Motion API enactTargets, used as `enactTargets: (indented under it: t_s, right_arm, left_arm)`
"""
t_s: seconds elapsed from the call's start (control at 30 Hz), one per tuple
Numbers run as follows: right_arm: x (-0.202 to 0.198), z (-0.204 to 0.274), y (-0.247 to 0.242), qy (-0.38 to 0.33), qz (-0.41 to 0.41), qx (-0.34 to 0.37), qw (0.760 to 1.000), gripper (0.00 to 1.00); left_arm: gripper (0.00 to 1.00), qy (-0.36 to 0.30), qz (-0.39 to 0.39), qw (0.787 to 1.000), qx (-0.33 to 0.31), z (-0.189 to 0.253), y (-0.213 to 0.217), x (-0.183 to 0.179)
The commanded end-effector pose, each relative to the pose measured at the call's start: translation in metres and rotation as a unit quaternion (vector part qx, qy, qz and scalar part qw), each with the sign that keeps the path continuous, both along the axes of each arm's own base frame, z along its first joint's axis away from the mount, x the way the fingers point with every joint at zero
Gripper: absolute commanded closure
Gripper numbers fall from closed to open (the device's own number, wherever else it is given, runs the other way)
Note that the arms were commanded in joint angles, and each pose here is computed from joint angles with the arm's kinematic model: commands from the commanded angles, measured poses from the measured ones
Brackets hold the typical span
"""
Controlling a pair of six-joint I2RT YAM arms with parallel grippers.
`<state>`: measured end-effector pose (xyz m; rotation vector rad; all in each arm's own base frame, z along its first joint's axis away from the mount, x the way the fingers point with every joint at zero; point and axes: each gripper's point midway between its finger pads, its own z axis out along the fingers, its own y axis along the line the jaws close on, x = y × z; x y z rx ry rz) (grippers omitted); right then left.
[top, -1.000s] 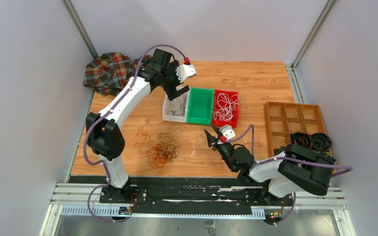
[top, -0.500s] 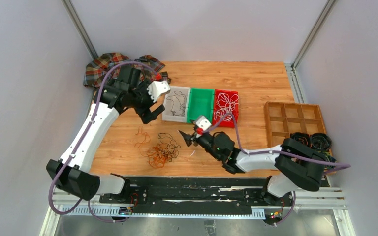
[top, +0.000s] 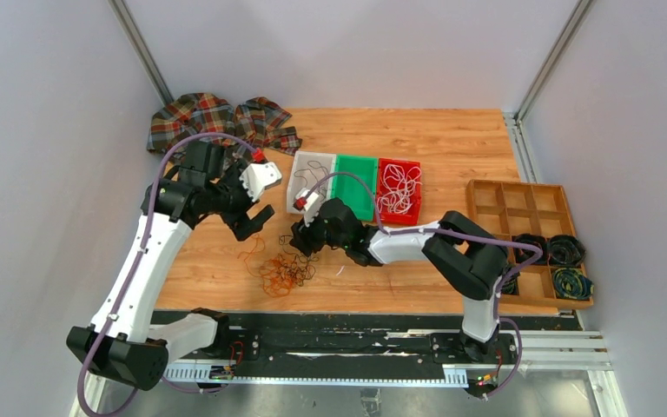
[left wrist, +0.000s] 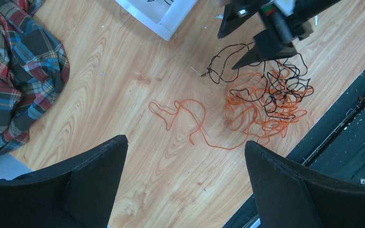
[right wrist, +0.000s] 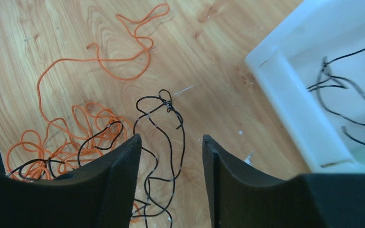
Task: Untangle the cables
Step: Untie the cable.
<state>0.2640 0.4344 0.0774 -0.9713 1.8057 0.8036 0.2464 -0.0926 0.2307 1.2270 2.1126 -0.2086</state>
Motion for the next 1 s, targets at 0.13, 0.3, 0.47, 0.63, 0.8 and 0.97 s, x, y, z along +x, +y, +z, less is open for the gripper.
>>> enactTargets:
  t_s: [0.13, 0.3, 0.47, 0.63, 0.8, 0.97]
  right_arm:
    - [-0.006, -0.021, 0.005, 0.075, 0.026, -0.008, 0.997, 0.67]
    - [-0.003, 0.006, 0.013, 0.063, 0.041, 0.015, 0.997, 0.96]
    - [-0.009, 0.047, 0.014, 0.038, 0.062, 0.051, 0.996, 0.99]
    - [-0.027, 0.097, 0.005, -0.003, 0.089, 0.115, 0.989, 0.99]
    - [-0.048, 0.14, -0.003, -0.025, 0.114, 0.167, 0.979, 0.99]
    - [-0.067, 0.173, -0.002, -0.049, 0.144, 0.197, 0.968, 0.99]
  left_arm:
    - [0.02, -0.029, -0.029, 0.999, -0.017, 0.011, -0.004, -0.011]
    - [0.02, -0.036, -0.033, 0.998, -0.032, 0.018, -0.008, -0.015]
    - [0.02, -0.034, -0.039, 0.998, -0.042, 0.018, -0.011, -0.017]
    - [0.02, -0.02, -0.06, 0.996, -0.069, 0.017, -0.022, -0.02]
    - [0.01, -0.027, -0.089, 0.991, -0.097, 0.031, -0.034, -0.019]
    - [0.05, -0.027, -0.119, 0.984, -0.131, 0.043, -0.048, -0.021]
